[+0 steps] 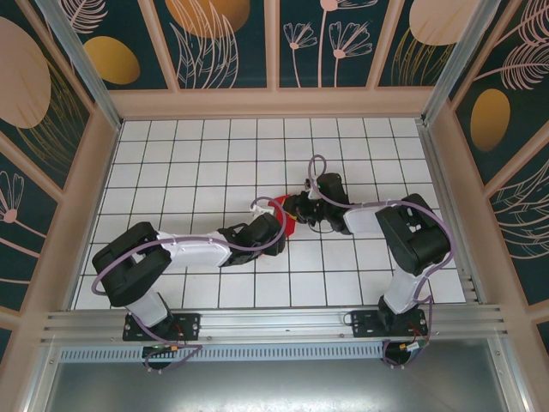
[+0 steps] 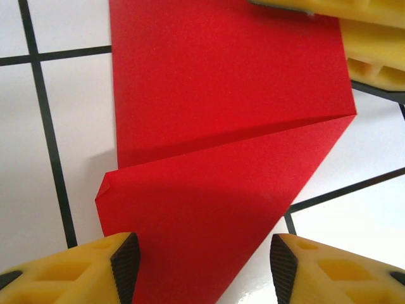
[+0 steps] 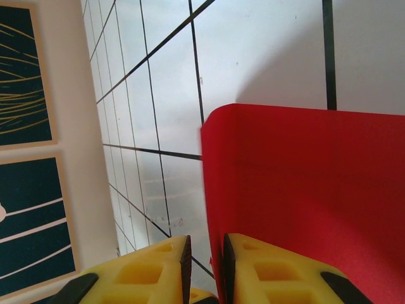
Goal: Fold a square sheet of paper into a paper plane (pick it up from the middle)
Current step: Fourth fold the wing at the center of the table.
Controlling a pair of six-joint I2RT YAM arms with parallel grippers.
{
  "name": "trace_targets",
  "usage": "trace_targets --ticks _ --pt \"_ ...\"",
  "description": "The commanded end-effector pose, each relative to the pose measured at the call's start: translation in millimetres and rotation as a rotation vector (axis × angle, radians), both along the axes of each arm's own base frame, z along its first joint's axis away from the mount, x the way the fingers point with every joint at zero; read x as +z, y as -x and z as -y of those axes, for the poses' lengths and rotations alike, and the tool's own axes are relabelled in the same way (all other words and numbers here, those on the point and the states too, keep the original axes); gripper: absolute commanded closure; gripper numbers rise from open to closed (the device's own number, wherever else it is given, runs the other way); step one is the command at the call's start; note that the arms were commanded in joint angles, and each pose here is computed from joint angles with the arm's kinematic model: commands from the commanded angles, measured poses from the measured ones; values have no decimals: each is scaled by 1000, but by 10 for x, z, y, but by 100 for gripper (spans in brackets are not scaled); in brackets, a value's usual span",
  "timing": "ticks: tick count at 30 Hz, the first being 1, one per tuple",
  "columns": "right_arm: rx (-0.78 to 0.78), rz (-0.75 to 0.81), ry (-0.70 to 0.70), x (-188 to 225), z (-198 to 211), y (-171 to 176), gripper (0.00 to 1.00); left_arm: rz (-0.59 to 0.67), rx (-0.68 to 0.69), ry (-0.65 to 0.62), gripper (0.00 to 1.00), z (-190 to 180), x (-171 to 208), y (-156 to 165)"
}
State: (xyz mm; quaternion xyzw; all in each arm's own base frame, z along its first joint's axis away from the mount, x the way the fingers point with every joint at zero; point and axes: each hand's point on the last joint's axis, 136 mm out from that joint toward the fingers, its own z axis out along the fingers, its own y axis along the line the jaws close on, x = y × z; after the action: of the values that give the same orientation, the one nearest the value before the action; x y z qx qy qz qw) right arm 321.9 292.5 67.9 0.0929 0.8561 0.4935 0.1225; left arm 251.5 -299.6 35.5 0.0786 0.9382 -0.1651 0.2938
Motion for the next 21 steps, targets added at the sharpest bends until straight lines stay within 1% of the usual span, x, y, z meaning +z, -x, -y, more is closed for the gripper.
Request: trace_targets --ticks 1,6,12,21 --pt "26 48 -29 209 -46 -59 77 4 27 -10 42 13 -6 -34" --pt "29 39 -30 195 -55 -53 80 4 26 -16 46 6 -29 -29" --pt "33 36 -27 188 -56 -53 81 3 31 -30 51 -19 -52 -30" --pt "34 35 -23 176 -62 -63 89 -5 25 -44 52 -49 -106 8"
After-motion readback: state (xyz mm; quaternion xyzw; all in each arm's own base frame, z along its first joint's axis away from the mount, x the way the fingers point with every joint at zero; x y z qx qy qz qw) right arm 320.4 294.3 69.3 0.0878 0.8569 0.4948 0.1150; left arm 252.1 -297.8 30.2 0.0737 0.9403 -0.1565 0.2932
